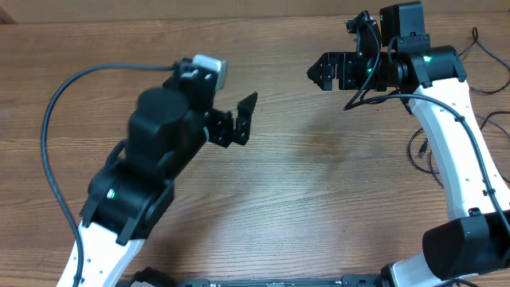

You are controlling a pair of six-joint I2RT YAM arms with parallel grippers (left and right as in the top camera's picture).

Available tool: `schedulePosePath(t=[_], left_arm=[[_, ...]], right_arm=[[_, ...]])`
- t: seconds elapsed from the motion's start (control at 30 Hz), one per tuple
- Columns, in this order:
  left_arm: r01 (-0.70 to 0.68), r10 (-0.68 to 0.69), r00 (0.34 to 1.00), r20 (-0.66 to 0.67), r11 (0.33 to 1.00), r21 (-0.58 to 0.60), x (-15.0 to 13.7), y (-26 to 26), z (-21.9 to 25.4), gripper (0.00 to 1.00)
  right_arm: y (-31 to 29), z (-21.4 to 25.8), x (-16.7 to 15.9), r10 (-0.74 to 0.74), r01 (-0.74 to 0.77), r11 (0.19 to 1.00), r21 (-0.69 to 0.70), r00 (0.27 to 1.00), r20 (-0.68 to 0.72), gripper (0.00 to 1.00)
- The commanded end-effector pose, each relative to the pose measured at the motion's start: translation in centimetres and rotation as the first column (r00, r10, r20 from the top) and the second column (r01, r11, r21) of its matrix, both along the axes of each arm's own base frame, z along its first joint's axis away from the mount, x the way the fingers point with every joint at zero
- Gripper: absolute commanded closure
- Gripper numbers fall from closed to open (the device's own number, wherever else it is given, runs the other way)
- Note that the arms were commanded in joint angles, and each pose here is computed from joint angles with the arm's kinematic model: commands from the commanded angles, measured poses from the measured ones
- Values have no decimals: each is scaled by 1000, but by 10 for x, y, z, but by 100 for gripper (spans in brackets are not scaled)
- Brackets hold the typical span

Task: Untangle cables

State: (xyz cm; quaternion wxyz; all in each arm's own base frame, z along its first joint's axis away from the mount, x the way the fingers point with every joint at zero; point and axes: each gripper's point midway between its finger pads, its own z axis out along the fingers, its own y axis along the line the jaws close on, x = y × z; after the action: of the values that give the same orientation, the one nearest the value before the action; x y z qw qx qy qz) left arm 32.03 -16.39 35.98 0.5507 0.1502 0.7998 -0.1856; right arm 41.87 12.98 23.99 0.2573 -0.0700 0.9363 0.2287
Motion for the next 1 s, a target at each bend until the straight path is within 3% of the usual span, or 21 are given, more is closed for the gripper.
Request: schedulePosePath(t=[0.0,0.43,0.67,0.97], left_arm=[[121,-123,989,83,992,32,-17,0,-12,0],[39,-9,889,457,998,-55,-50,55,-34,0],[-43,77,832,550,996,-75,-64,81,-71,0],[-152,210,805,554,977,-148,-73,109,-98,0]], right_arm=[[0,-2,1,4,-4,1000,-5,1000,2,0],[0,-2,1,4,-4,1000,-5,1000,2,0],[0,-2,1,4,-4,1000,-5,1000,2,0],[0,-2,1,4,-4,1000,-5,1000,2,0]])
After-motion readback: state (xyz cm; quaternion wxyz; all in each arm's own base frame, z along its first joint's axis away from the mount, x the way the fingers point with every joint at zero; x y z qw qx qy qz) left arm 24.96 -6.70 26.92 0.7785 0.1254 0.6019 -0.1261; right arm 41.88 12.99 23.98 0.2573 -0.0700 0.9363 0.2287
